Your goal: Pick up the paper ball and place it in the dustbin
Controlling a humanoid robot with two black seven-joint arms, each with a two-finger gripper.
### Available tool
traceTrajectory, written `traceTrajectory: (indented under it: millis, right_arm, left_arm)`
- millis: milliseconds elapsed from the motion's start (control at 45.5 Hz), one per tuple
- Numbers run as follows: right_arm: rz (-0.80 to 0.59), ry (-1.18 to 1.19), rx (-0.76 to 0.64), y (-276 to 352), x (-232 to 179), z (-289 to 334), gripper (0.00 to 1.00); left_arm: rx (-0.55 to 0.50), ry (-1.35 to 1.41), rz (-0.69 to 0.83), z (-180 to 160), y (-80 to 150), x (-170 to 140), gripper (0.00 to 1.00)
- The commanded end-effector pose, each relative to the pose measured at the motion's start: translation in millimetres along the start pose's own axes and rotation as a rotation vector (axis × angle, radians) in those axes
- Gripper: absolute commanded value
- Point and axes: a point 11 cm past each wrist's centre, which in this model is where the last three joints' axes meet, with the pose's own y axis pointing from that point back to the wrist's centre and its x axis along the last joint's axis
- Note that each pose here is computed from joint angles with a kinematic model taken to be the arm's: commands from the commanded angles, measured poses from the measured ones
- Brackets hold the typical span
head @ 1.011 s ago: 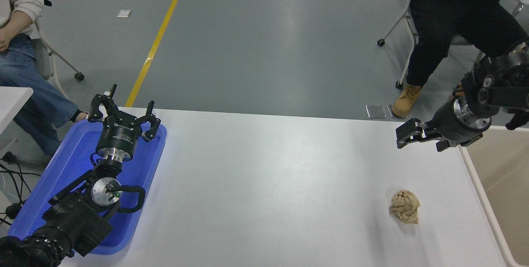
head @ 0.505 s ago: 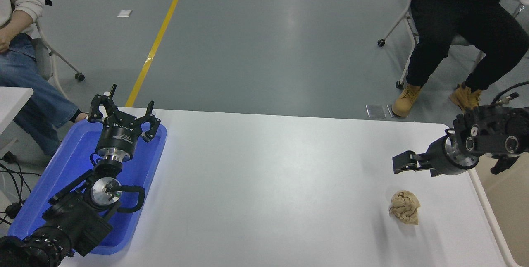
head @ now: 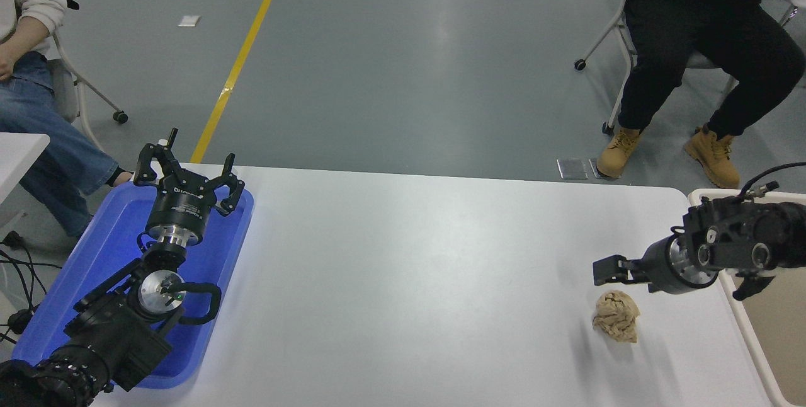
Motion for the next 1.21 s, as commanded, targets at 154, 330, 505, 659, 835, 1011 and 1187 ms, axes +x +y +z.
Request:
traceTrajectory:
  millis: [154, 330, 505, 659, 835, 1011, 1187]
  right_arm:
    - [-0.008, -0.025, -0.005, -16, -15, 8, 1.0]
    - [0.004, -0.023, -0.019, -23, -18, 13, 1.0]
    - [-0.011, -0.013, -0.004, -30, -25, 5, 1.0]
    - [-0.015, -0.019, 0.011, -32, -27, 1, 0.98]
    - [-0.013, 0.039, 0.01, -36, -31, -2, 0.75]
    - [-0.012, 0.138, -0.001, -38, -34, -1, 0.06]
    - [0.004, 0.152, 0.001, -34, -25, -5, 0.0]
  left_arm:
    - [-0.001, 0.001, 0.0, 0, 0, 0, 1.0]
    - [0.0, 0.001, -0.001, 0, 0, 0, 1.0]
    - [0.0, 0.0, 0.0, 0, 0, 0, 1.0]
    - [0.0, 0.0, 0.0, 0, 0, 0, 1.0]
    - [0.0, 0.0, -0.002, 0, -1, -1, 1.0]
    - [-0.001, 0.001, -0.001, 0, -1, 0, 1.0]
    - [0.0, 0.0, 0.0, 0, 0, 0, 1.0]
